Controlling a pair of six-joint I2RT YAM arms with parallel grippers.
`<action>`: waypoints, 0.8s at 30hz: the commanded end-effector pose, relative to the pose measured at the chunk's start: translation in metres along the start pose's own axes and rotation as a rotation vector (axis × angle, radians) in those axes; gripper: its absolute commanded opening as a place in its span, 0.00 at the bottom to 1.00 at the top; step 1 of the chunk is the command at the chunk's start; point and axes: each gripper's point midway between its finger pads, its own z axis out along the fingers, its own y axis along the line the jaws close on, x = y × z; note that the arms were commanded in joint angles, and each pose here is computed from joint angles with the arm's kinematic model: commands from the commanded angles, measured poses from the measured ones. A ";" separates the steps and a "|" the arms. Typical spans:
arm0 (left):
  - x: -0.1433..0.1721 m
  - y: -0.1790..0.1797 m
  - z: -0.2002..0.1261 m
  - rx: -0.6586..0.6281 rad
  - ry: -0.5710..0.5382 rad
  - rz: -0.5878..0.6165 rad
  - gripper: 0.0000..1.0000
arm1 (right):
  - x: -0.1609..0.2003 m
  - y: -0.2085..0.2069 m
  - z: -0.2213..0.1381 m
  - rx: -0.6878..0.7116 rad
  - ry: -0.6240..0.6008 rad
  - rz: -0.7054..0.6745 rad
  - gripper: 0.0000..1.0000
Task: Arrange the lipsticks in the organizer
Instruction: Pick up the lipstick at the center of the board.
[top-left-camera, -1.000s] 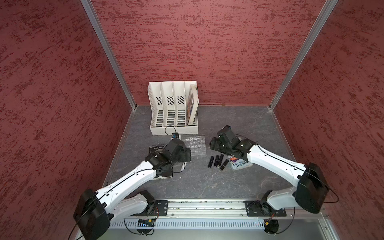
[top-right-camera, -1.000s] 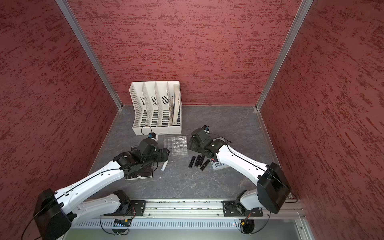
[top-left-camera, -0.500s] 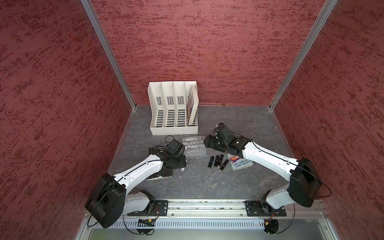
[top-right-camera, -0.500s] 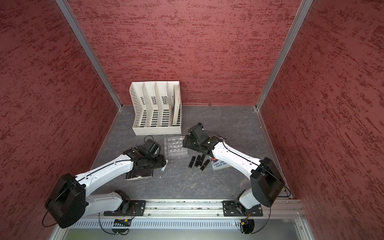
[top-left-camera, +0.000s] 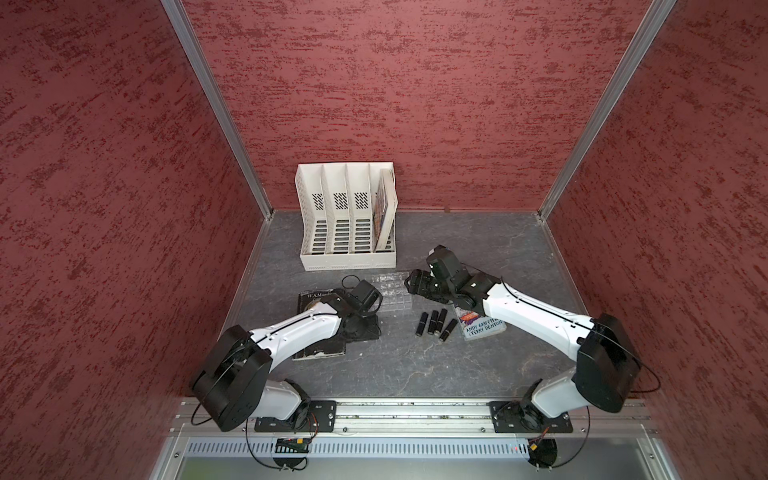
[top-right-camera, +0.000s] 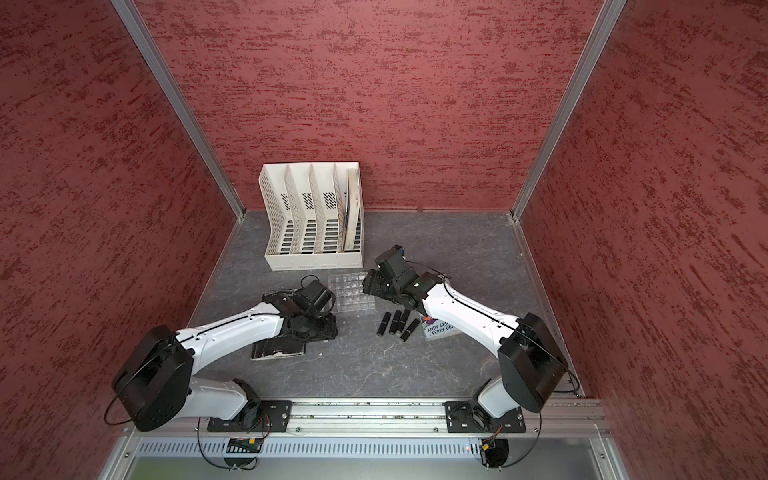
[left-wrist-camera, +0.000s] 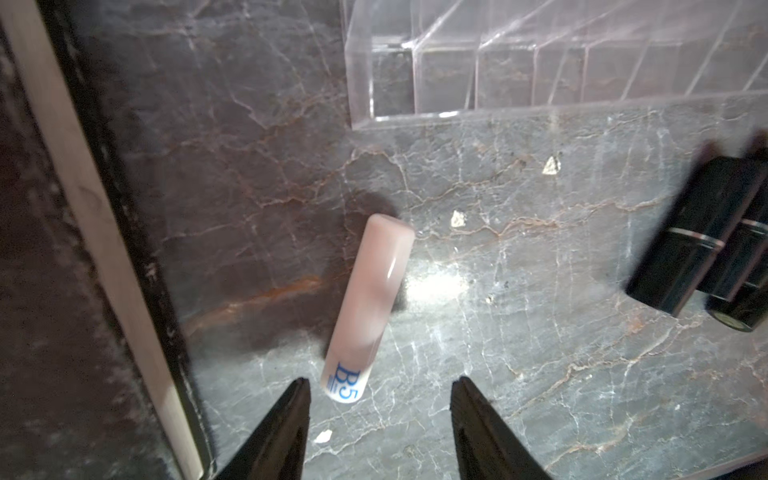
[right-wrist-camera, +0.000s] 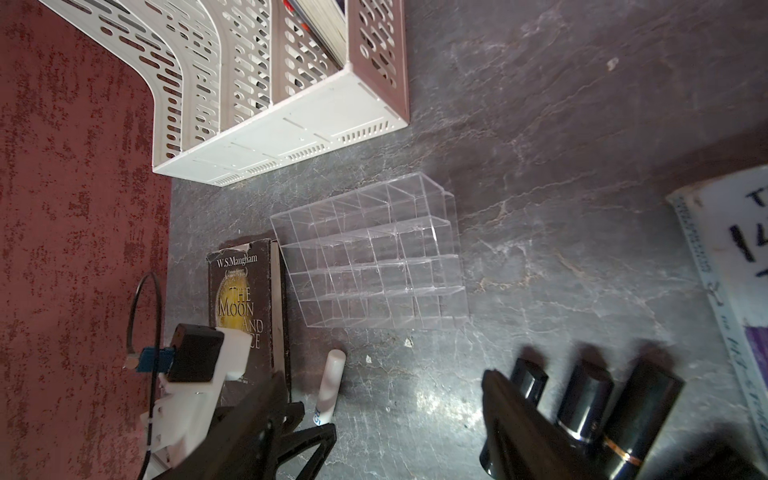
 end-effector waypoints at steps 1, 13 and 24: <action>-0.004 0.000 0.003 -0.033 -0.002 0.001 0.52 | 0.002 0.005 0.002 -0.023 -0.001 -0.001 0.78; -0.003 0.000 0.020 -0.071 0.040 0.019 0.32 | 0.001 0.001 0.003 -0.003 -0.008 0.008 0.78; 0.004 -0.010 0.019 -0.084 0.055 0.077 0.17 | 0.004 -0.004 0.005 0.021 0.006 0.010 0.78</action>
